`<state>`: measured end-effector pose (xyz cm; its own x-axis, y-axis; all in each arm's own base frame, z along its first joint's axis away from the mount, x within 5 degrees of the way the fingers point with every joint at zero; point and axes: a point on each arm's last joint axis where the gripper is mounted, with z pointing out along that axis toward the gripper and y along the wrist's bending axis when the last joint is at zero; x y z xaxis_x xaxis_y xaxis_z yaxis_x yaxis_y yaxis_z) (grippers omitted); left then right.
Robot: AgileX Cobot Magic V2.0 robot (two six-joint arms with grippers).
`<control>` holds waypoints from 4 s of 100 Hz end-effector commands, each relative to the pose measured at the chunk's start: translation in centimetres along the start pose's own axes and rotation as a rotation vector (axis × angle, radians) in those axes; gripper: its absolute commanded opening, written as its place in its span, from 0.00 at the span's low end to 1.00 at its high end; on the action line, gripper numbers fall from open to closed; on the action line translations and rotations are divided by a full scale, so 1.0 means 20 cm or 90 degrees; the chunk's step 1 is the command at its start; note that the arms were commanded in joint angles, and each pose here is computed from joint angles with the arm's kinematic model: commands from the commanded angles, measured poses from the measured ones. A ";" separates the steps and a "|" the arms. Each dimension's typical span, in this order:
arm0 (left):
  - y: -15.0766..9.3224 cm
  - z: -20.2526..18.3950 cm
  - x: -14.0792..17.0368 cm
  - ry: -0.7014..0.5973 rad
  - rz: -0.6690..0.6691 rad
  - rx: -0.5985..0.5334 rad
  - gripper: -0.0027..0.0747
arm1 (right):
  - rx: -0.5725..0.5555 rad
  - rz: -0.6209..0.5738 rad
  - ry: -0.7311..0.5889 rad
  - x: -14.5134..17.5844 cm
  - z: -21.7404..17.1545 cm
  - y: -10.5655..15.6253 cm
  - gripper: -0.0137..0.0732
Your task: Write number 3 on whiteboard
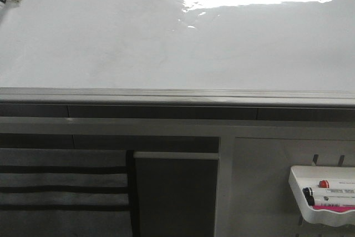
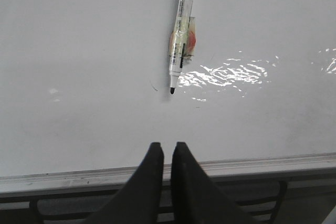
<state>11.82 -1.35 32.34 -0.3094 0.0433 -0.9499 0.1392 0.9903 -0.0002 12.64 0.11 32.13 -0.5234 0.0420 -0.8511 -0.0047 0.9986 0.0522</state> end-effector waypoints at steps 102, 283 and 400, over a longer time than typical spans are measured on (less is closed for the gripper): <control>-0.02 0.85 -0.28 0.072 0.042 0.018 0.67 | -0.324 -0.093 -0.074 -0.11 0.11 0.43 0.54; -0.74 0.32 -0.20 0.306 0.491 0.644 0.02 | -0.608 -0.474 0.187 -0.33 0.16 0.70 0.54; -0.81 0.28 -0.21 0.266 0.514 0.668 0.02 | -0.712 -0.647 0.033 -0.36 0.12 0.98 0.43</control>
<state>16.44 -18.14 32.83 -0.0577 0.8227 -0.5655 0.9926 0.1080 0.0558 18.66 19.37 36.19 0.0455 -0.7117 -0.7010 -0.9915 0.0536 -0.1187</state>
